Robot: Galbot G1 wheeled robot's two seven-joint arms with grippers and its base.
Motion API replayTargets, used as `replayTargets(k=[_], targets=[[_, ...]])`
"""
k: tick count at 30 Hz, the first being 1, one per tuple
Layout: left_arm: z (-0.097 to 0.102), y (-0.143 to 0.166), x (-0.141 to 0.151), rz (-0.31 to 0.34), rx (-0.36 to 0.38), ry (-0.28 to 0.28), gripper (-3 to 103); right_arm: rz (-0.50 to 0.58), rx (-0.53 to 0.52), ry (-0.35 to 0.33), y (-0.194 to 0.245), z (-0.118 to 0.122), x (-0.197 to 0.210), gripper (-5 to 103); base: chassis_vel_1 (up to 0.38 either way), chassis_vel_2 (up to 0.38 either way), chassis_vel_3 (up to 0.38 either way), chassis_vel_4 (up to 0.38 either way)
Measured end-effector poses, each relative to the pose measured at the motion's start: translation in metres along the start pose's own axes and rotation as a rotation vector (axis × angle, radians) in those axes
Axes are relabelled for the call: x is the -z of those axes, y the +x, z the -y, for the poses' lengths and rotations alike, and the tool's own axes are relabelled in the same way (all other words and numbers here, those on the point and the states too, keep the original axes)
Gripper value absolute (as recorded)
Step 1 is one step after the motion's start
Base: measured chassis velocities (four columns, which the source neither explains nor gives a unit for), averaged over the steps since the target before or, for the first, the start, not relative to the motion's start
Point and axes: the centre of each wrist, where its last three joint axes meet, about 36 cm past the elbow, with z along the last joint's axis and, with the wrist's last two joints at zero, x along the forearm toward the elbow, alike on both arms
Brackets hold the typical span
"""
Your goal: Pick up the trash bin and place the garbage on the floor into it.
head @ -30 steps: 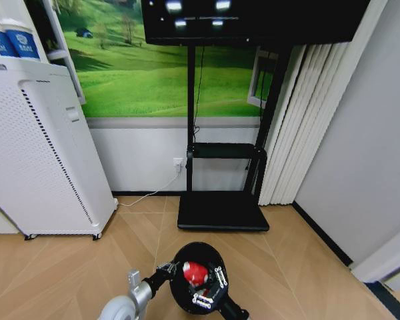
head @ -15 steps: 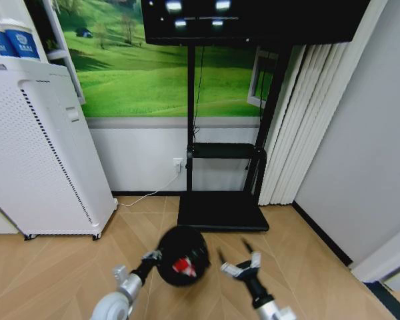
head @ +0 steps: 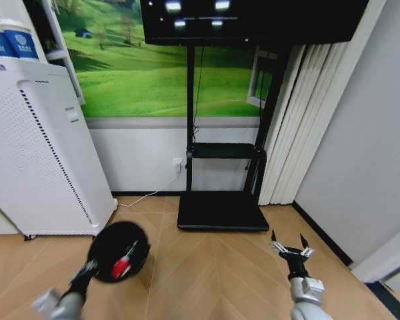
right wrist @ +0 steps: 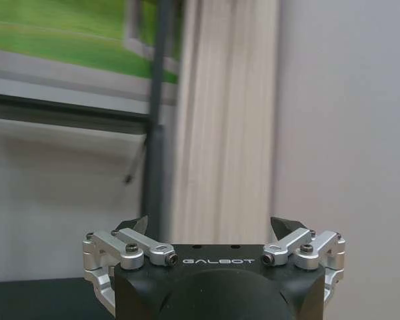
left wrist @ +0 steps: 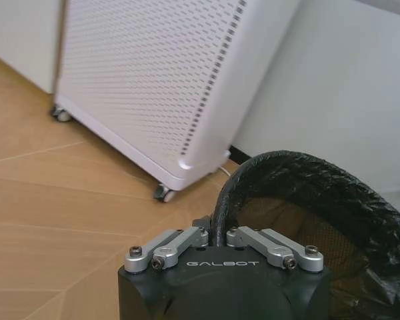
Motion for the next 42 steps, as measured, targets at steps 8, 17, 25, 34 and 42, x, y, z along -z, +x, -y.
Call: replayTargets(k=[8,17,25,34,42], targets=[[-0.032,0.038,0.025,0.034,0.102,0.067,6,0.022,-0.042,-0.008,-0.024,0.027,-0.001,100,0.0,0.0,0.0,0.0],[-0.063,0.057,0.009,0.021,0.217,0.075,6,0.012,0.002,-0.023,-0.01,0.008,-0.011,100,0.018,0.017,-0.033,-0.027],[-0.066,0.067,-0.006,-0.046,0.279,0.058,6,0.034,0.002,-0.037,-0.011,0.005,-0.02,100,0.138,0.147,-0.139,-0.133],[-0.074,0.079,-0.025,-0.121,0.335,0.028,6,0.022,0.008,-0.044,-0.017,0.002,-0.035,100,0.031,0.041,-0.029,-0.042],[-0.075,0.097,-0.022,-0.123,0.369,-0.005,6,0.032,0.022,-0.068,-0.032,-0.011,-0.049,100,-0.014,-0.013,0.01,0.016]])
